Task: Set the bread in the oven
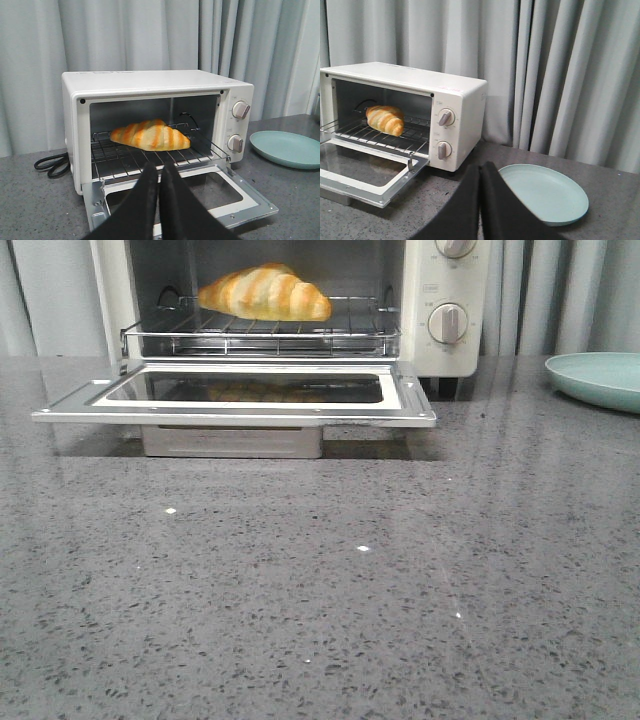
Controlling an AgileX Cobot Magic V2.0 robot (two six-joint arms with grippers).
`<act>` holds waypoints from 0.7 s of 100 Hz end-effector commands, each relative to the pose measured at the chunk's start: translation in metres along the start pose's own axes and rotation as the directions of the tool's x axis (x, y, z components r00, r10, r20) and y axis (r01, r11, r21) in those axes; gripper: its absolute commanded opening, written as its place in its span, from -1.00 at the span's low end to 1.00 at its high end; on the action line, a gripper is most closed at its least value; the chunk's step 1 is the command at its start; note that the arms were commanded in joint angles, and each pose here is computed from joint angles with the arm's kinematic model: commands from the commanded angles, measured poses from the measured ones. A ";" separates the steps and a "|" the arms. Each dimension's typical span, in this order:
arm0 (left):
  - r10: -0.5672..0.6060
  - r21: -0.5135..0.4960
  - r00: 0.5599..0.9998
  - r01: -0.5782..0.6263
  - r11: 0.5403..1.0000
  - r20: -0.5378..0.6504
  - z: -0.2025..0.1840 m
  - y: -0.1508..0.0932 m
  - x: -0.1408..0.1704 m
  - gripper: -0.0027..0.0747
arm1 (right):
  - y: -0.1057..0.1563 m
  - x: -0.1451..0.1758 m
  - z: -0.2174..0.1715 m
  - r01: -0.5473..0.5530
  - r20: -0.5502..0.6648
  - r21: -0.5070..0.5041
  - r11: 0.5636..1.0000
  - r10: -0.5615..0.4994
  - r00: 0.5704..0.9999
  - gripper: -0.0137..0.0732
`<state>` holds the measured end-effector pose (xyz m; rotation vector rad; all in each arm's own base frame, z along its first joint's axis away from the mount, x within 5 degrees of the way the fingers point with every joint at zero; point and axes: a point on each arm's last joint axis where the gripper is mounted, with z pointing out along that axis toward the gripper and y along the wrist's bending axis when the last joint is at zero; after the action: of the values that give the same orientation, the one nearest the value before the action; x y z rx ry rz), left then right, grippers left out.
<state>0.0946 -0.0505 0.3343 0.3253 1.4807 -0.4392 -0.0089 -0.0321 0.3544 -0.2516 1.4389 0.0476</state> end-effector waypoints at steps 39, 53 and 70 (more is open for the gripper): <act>-0.018 -0.027 0.998 0.020 0.999 0.063 -0.001 0.002 -0.012 -0.99 | -0.003 -0.009 -0.004 0.023 0.066 0.028 0.999 -0.025 0.998 -0.80; -0.018 -0.027 0.998 0.020 0.999 0.063 -0.001 0.002 -0.012 -0.99 | -0.003 -0.009 -0.004 0.023 0.066 0.028 0.999 -0.025 0.998 -0.80; -0.018 -0.027 0.998 0.020 0.999 0.063 -0.001 0.002 -0.012 -0.99 | -0.003 -0.009 -0.004 0.023 0.066 0.028 0.999 -0.025 0.998 -0.80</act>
<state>0.0944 -0.0508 0.3338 0.3288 1.4856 -0.4428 -0.0118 -0.0352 0.3521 -0.2417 1.4464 0.0323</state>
